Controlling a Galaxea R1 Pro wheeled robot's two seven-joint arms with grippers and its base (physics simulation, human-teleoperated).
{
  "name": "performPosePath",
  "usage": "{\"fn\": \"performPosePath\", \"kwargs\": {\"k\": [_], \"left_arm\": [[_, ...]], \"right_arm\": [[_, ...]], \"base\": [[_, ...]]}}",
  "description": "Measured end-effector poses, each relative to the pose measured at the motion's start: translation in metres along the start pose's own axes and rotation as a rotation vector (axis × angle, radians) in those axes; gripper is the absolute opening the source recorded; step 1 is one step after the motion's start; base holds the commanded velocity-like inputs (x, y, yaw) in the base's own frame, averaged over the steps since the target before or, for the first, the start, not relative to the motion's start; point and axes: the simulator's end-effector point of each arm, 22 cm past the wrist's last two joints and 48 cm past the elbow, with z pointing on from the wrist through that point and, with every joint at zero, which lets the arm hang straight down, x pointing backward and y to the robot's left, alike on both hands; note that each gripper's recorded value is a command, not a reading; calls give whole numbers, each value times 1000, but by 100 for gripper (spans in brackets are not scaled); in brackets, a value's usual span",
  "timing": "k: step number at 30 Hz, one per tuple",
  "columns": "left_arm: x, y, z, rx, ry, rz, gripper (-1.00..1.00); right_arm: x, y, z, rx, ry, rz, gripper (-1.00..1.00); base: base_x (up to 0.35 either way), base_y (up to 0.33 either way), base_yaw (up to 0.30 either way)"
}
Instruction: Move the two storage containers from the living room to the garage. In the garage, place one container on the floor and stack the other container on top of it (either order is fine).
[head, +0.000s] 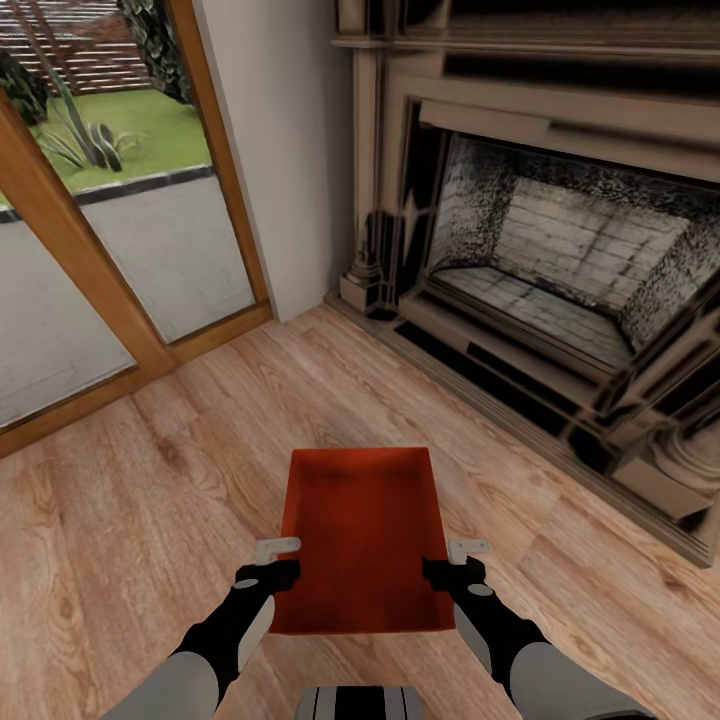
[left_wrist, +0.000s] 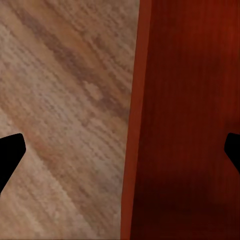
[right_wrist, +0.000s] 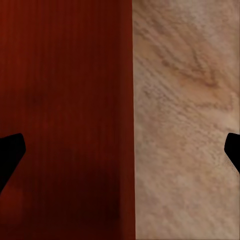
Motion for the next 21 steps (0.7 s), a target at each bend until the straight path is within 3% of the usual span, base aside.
{"fn": "performPosePath", "kwargs": {"k": [21], "left_arm": [[1, 0, 0, -1, 2, -8, 100]], "right_arm": [[0, 0, 0, 0, 0, 0, 100]], "base": [[3, 0, 0]]}}
